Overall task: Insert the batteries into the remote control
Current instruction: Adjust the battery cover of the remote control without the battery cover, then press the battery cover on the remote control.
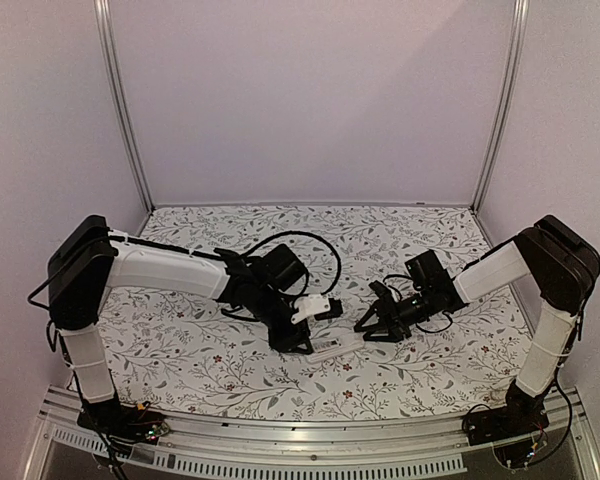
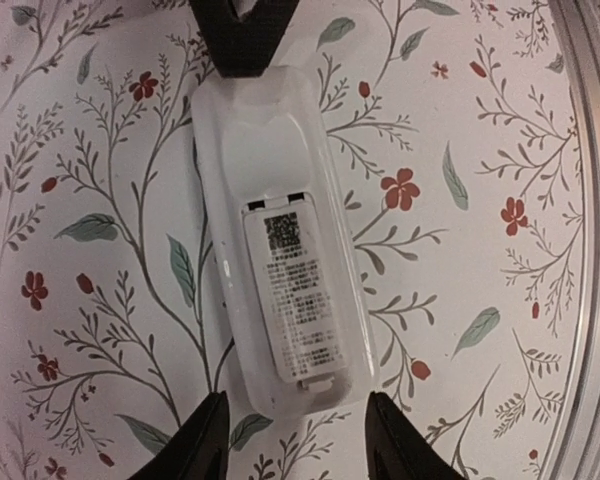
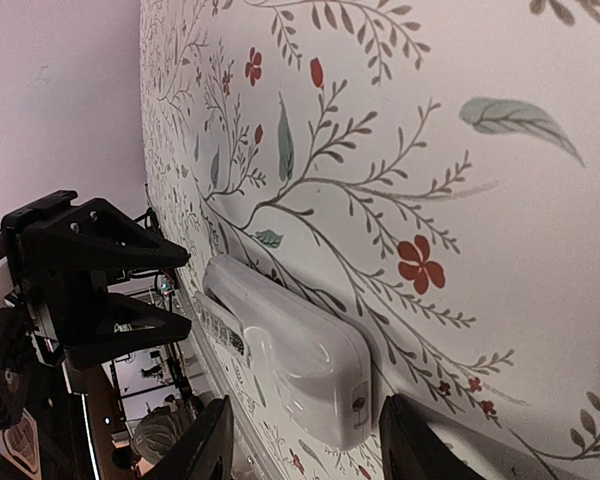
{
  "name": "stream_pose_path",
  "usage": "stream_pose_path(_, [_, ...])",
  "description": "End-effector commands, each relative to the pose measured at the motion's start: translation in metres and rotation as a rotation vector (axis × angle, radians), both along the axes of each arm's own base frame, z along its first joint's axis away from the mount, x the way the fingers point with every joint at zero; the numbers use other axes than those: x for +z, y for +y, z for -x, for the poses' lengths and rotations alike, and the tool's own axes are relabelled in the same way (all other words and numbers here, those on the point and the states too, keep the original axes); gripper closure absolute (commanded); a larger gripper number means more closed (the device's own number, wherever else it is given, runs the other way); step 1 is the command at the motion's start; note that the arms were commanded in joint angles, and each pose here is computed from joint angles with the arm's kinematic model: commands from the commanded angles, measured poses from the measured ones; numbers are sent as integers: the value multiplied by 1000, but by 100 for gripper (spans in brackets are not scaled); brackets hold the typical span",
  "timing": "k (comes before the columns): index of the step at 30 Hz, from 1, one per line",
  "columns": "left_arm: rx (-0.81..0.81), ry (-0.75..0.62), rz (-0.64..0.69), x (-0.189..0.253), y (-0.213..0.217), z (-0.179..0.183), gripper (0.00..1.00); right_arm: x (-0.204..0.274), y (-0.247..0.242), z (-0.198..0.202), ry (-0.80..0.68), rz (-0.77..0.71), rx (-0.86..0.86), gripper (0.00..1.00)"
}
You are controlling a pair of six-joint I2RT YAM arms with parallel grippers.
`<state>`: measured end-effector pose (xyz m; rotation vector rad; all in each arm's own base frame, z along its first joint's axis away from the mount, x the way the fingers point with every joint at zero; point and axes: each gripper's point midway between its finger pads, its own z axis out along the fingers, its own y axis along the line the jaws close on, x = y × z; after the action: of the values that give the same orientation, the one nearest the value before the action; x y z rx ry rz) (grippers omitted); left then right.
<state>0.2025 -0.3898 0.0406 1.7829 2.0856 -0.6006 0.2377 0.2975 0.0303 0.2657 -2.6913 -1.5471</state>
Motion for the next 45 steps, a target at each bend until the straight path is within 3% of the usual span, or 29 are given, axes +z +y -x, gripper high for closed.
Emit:
stream_pose_path(1, [-14, -102, 55, 25, 1, -9, 55, -12, -1, 4, 24, 32, 0, 51])
stream_pose_path(17, [-150, -145, -22, 6, -3, 6, 78, -13, 1, 4, 29, 29, 2, 55])
stream_pose_path(45, [-184, -103, -48, -9, -17, 10, 89, -14, 3, 6, 38, 20, 9, 60])
